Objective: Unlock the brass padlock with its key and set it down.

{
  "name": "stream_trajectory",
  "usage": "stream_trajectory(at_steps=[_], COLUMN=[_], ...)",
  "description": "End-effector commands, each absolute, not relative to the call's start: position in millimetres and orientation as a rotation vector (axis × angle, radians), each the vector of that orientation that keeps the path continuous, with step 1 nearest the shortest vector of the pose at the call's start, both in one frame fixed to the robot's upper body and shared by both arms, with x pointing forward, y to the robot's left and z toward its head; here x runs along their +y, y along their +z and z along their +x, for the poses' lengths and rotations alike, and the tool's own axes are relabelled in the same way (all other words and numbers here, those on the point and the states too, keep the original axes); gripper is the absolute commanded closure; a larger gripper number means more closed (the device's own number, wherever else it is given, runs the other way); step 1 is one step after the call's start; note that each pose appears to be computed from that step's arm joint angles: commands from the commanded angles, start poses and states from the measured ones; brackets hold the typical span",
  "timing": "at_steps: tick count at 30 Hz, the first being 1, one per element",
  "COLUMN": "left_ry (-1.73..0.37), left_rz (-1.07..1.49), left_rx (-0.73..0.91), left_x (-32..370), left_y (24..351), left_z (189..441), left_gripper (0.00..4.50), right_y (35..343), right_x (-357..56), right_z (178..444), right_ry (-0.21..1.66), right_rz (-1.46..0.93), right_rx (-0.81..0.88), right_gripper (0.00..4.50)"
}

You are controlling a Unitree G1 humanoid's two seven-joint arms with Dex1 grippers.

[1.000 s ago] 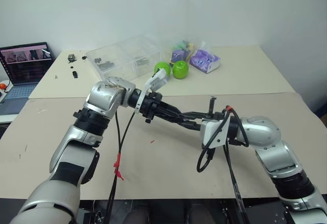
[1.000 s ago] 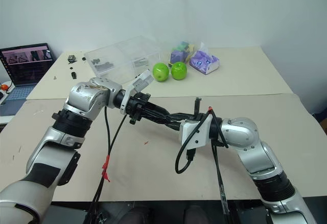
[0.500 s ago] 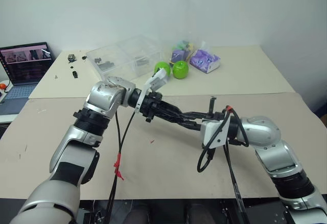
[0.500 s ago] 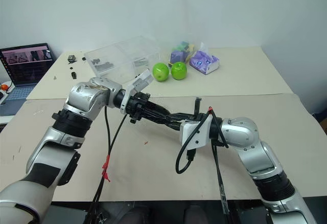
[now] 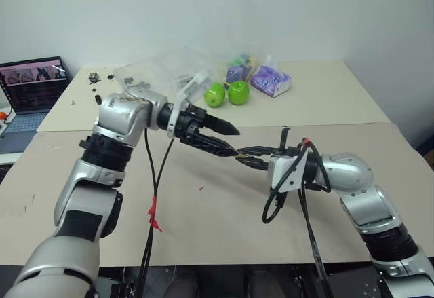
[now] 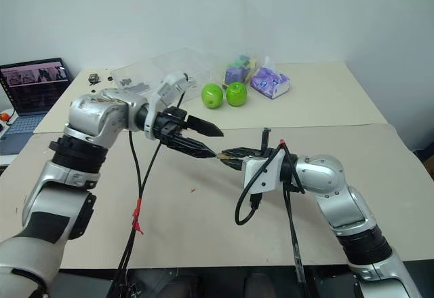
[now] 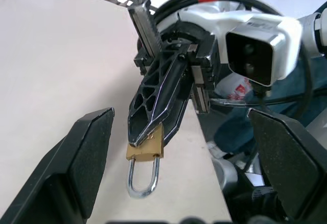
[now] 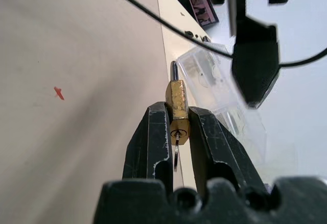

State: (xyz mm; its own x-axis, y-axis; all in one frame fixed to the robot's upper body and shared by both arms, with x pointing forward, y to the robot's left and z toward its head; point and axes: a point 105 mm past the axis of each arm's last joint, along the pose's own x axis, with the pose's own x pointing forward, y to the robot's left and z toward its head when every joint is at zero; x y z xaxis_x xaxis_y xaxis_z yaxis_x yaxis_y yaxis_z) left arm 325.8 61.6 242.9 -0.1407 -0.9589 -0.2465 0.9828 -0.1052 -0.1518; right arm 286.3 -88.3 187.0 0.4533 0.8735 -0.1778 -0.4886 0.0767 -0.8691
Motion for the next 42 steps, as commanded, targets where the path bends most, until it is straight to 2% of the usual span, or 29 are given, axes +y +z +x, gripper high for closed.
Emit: stream_trajectory(at_steps=[1,5,9,12,19,22,24,31,32,42], left_ry=[-1.515,-1.365,-1.279,-1.285,-1.377,-1.399,-1.412,-1.424,-1.430,-1.471], left_rz=[0.124,0.125,0.167,0.244,0.196,0.180,0.174,0.171,0.168,0.151], left_rx=[0.191,0.127,0.086,0.060,0.091,0.101,0.105,0.098,0.097,0.111], left_x=[77,91,98,97,80,77,76,73,72,55], left_y=[270,275,263,250,225,223,223,224,224,216], left_z=[351,374,384,379,355,350,348,346,345,335], left_gripper=[0.06,0.06,0.06,0.06,0.06,0.78,1.48,4.27,4.46,4.46], right_y=[203,202,209,209,206,206,205,204,204,204], right_x=[-98,-105,-107,-106,-101,-100,-100,-101,-101,-101], right_z=[289,292,292,289,287,287,288,288,288,288], right_ry=[1.011,1.016,1.011,1.024,1.038,1.039,1.039,1.034,1.033,1.034], right_rz=[-1.064,-1.033,-1.013,-1.008,-0.998,-0.997,-0.998,-1.002,-1.002,-1.003], right_rx=[-0.495,-0.454,-0.458,-0.454,-0.447,-0.444,-0.442,-0.435,-0.435,-0.438], right_gripper=[4.38,4.38,4.38,4.38,4.38,4.38,4.38,4.38,4.38,4.38])
